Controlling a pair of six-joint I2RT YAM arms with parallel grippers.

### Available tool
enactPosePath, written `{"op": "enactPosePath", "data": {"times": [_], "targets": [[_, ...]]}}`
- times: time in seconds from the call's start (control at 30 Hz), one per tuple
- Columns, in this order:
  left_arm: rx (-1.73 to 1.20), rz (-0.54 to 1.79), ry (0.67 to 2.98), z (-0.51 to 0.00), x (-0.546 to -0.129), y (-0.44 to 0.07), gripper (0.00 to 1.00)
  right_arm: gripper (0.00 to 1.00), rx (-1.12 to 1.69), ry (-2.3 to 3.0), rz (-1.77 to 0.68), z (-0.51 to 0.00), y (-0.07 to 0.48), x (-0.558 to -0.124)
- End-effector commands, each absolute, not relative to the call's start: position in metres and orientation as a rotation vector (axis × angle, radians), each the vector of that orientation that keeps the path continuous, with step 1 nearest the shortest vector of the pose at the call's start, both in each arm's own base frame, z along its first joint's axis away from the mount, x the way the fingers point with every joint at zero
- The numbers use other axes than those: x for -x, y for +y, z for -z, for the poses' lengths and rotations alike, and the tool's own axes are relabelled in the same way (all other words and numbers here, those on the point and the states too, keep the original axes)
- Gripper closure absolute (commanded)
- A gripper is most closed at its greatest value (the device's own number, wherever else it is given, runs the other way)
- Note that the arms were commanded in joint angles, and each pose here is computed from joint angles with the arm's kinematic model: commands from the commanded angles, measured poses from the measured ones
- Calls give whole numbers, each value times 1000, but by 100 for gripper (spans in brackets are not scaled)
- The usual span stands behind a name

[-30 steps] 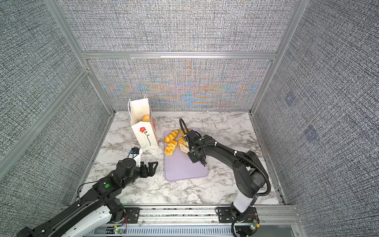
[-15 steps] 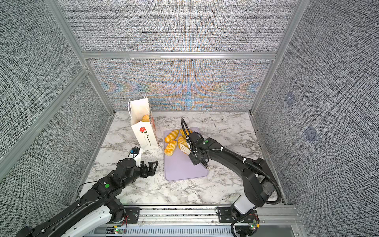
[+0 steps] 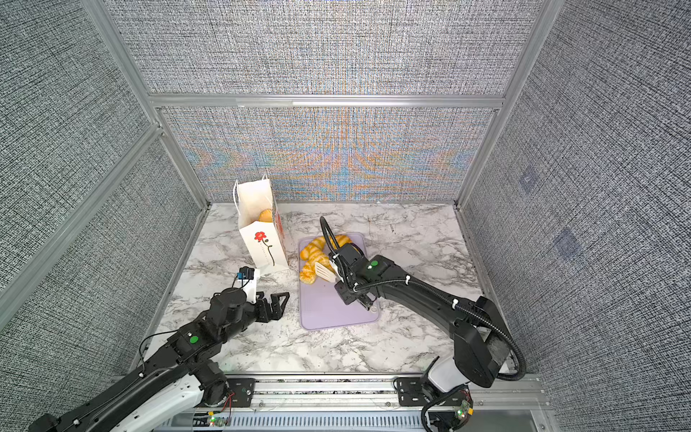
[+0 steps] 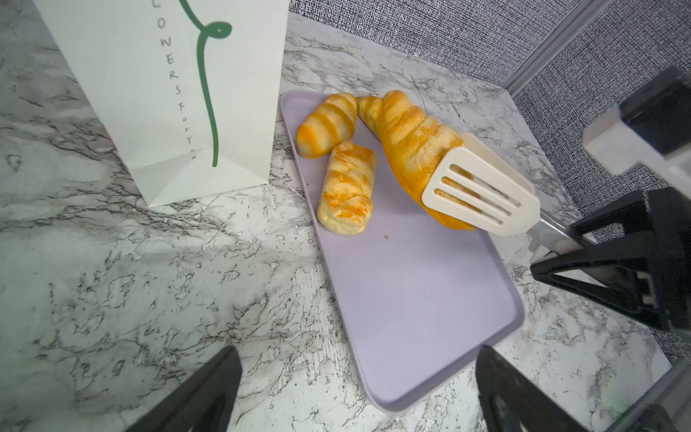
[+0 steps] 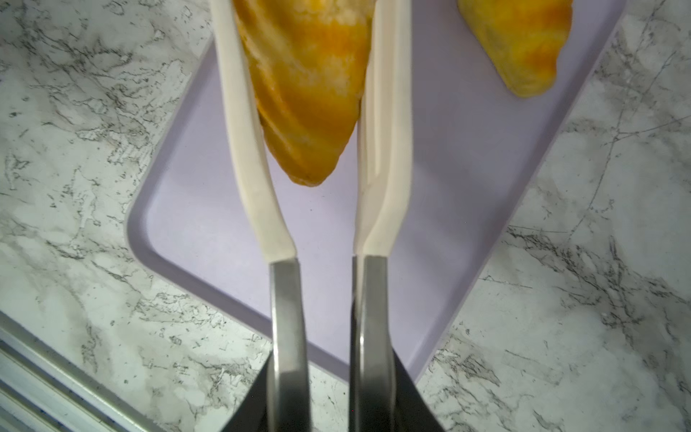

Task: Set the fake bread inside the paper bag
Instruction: 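Squeeze the tongs shut on the striped croissant with the right gripper, then lift the croissant in the tongs and carry it over the paper bag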

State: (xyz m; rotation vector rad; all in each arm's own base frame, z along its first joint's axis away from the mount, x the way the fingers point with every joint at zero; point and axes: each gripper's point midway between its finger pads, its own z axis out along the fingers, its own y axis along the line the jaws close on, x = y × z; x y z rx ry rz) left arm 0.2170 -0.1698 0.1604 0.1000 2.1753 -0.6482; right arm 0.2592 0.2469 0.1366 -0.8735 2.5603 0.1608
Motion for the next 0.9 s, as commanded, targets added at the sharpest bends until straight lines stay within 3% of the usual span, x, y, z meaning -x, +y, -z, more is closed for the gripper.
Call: {"op": "enactPosePath", "data": {"times": [0.0,0.5,0.87], "targets": [[-105,657,2144,-170,-219,-171,1,67,847,2516,-199,-152,257,-263],[-110,584,2093,-191,-221,-158,1,67,883,2414,-310,-191,290,-257],[-104,535,2056,-203,-222,-148,1,71,854,2412,-304,-194,282,-254]]}}
